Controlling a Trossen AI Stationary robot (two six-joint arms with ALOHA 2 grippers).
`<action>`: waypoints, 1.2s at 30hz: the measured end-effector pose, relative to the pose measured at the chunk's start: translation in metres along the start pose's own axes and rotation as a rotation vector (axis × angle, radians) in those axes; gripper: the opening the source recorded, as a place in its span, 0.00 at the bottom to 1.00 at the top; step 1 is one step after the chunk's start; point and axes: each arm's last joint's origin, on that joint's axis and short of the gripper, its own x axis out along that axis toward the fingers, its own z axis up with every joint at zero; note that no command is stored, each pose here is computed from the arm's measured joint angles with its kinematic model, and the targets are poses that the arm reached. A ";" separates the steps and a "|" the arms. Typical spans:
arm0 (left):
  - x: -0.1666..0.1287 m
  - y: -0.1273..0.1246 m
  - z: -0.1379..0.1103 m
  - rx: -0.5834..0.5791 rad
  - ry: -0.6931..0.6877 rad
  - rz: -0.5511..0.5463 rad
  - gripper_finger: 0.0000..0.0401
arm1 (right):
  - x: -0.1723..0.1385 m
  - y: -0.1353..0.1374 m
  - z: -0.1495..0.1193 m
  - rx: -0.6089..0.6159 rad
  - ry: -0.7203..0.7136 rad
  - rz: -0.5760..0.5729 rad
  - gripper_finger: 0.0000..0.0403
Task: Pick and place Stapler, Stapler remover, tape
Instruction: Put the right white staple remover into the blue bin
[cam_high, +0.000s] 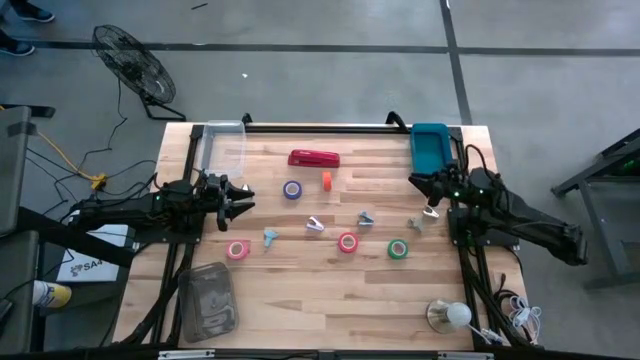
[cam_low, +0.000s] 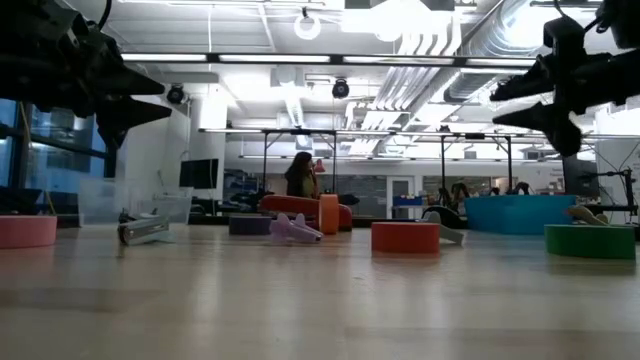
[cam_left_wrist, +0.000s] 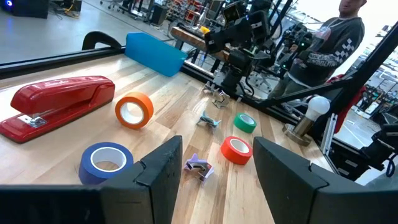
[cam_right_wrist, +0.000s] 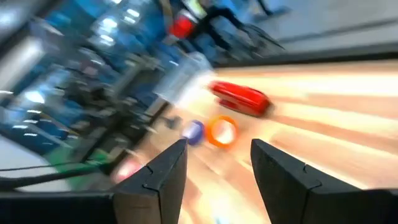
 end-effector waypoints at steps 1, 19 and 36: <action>0.000 0.000 0.000 0.000 0.000 0.000 0.49 | -0.002 0.001 0.002 0.003 0.015 -0.038 0.42; 0.000 0.000 0.000 0.000 0.000 0.000 0.49 | -0.003 0.028 0.035 0.151 0.404 -0.577 0.42; 0.000 0.000 0.000 0.000 0.000 0.000 0.49 | 0.057 0.035 0.039 0.053 0.969 -0.770 0.42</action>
